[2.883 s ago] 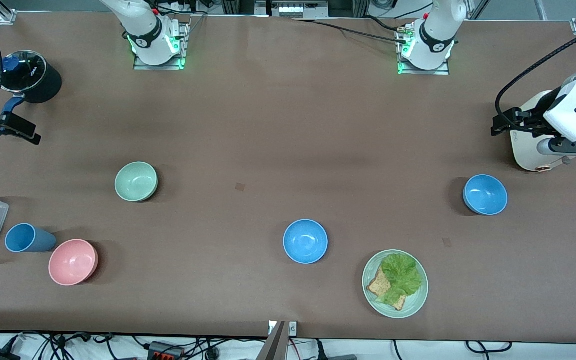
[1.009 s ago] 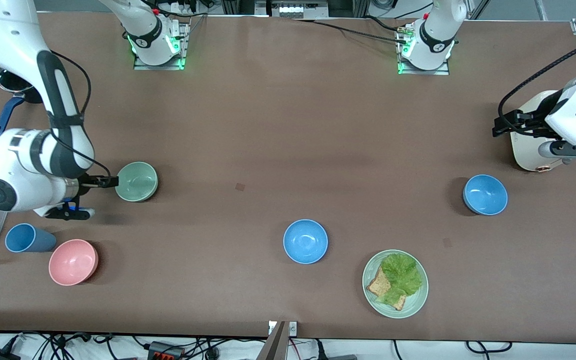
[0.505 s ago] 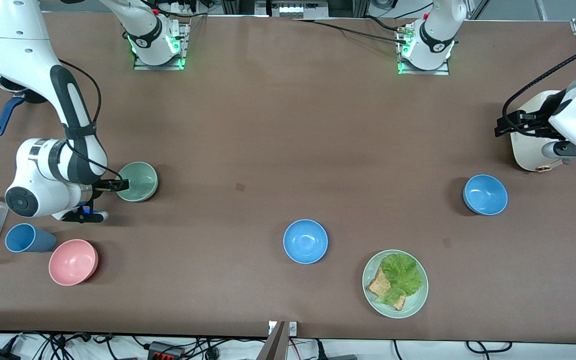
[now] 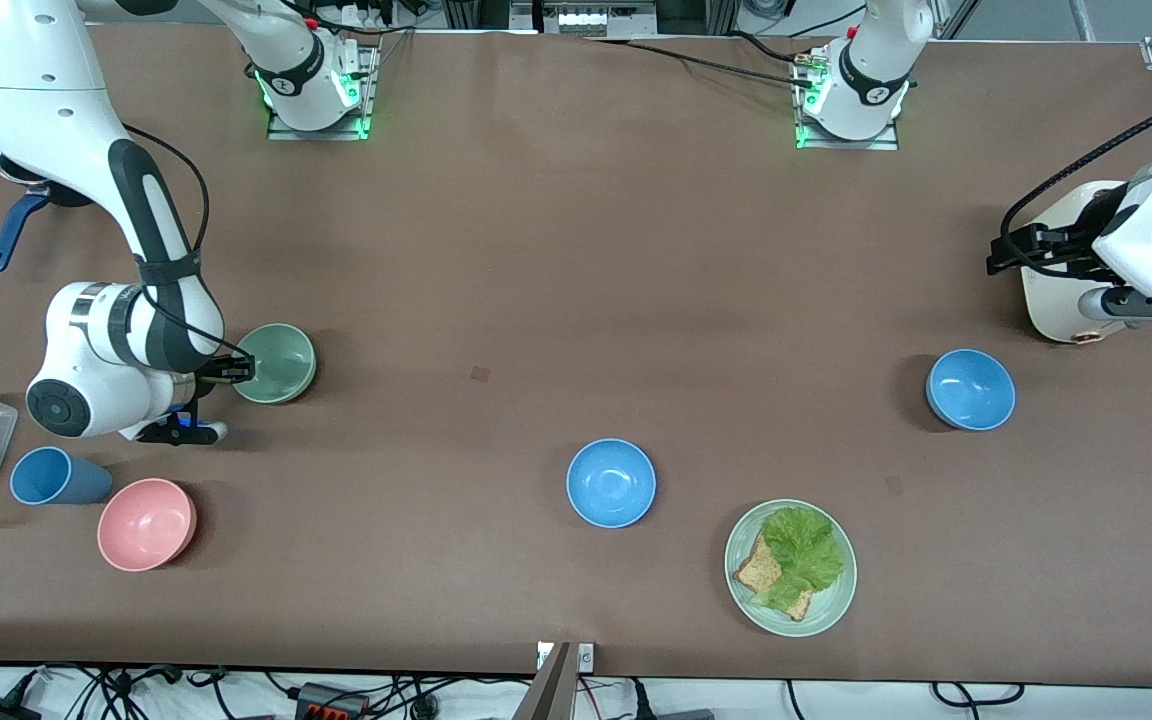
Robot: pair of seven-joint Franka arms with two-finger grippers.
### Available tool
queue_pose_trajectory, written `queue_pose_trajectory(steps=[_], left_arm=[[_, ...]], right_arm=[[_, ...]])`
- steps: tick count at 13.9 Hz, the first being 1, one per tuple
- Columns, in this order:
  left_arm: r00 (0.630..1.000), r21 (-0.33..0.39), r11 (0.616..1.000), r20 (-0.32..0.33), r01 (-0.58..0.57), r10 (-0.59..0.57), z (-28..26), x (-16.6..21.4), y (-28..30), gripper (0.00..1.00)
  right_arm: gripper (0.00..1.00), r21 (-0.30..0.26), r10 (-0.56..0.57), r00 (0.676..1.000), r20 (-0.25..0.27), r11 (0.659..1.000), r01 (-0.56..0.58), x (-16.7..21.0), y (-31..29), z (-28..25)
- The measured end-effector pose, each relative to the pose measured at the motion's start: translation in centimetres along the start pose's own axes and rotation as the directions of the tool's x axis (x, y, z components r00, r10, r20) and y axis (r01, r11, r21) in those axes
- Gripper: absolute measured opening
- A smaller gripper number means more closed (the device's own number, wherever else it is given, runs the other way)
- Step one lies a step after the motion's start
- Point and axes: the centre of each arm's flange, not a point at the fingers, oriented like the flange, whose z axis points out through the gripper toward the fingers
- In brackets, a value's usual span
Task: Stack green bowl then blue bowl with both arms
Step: 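Carry the pale green bowl with the right gripper to the table middle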
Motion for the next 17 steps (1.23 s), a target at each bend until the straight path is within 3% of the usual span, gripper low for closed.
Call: queue_pose_trajectory(steps=[2,3,8,13,14,17], left_arm=[[1.0,0.0,1.0,0.002,0.0,0.0,0.1,0.0,0.0,1.0],[1.0,0.0,1.0,0.003,0.0,0.0,0.1,0.0,0.0,1.0],[1.0,0.0,1.0,0.011,0.0,0.0,0.2,-0.1,0.0,1.0],[1.0,0.0,1.0,0.016,-0.001,0.001,0.1,-0.1,0.0,1.0],[1.0,0.0,1.0,0.015,-0.001,0.001,0.0,-0.1,0.0,1.0],[1.0,0.0,1.0,0.014,-0.001,0.001,0.0,-0.1,0.0,1.0]], right_arm=[[0.08,0.003,-0.02,1.0,0.003,1.0,0.02,0.0,-0.6,-0.1],[0.05,0.008,-0.039,0.999,0.006,0.999,0.039,-0.2,-1.1,-0.6],[0.05,0.033,-0.151,0.988,0.033,0.988,0.15,-0.9,-5.9,-4.1],[0.05,0.121,-0.364,0.931,-0.04,0.923,0.366,-3.9,-19.9,-10.2],[0.05,0.119,-0.389,0.92,-0.052,0.912,0.393,-4.6,-22.9,-10.1],[0.05,0.081,-0.365,0.927,-0.083,0.925,0.372,-7.4,-33.0,-8.6]])
